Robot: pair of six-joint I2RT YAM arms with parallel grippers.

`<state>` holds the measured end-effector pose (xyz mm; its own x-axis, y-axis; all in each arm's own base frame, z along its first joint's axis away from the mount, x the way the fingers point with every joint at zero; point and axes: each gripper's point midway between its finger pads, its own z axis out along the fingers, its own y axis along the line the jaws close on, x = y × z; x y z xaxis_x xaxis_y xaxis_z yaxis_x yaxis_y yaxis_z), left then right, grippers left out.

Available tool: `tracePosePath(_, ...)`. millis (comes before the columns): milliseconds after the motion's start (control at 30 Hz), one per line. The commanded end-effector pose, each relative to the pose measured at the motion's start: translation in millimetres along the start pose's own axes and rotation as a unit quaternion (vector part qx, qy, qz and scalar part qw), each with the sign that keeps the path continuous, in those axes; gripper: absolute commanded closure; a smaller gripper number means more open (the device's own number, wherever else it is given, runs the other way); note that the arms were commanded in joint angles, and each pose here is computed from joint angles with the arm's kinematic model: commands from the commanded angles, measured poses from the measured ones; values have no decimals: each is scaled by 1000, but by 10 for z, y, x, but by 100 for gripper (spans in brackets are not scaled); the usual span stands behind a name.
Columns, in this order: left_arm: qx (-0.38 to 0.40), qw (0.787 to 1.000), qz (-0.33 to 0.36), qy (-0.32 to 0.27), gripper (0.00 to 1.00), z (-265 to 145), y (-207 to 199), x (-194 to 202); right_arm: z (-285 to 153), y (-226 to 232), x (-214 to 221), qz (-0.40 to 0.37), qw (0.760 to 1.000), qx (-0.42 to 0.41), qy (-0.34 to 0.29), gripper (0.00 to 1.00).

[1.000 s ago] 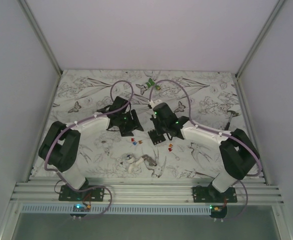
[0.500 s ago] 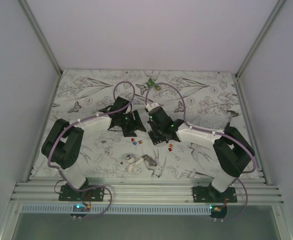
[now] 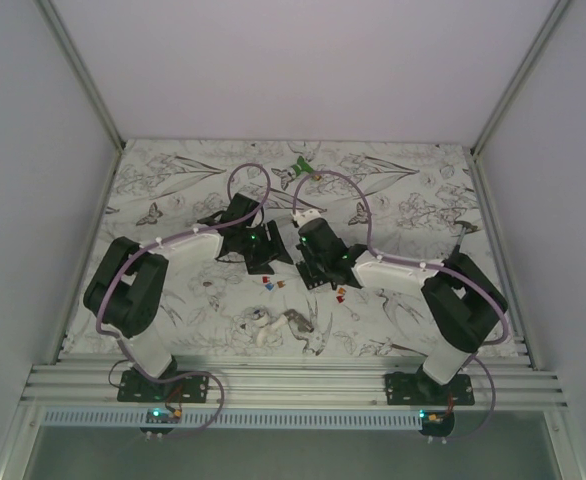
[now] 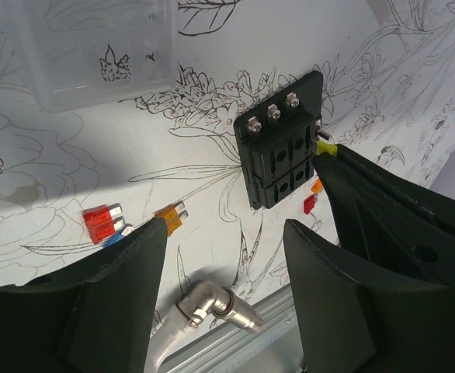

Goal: Snap on the fuse box
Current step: Install the fuse at the fuse box base.

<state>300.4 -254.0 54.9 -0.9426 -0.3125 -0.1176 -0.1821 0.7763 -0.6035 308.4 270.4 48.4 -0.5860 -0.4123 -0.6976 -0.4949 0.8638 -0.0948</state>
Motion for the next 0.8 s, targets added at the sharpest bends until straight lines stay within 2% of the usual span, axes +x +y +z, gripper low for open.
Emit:
tracePosePath(0,2,1000,-7,11,36,31,24,10,50,-1,-97,6,1000,11,-24,100)
tracePosePath(767,4,1000,-12,18,34,56,21,25,60,-47,-58,27,999,28,-22,100)
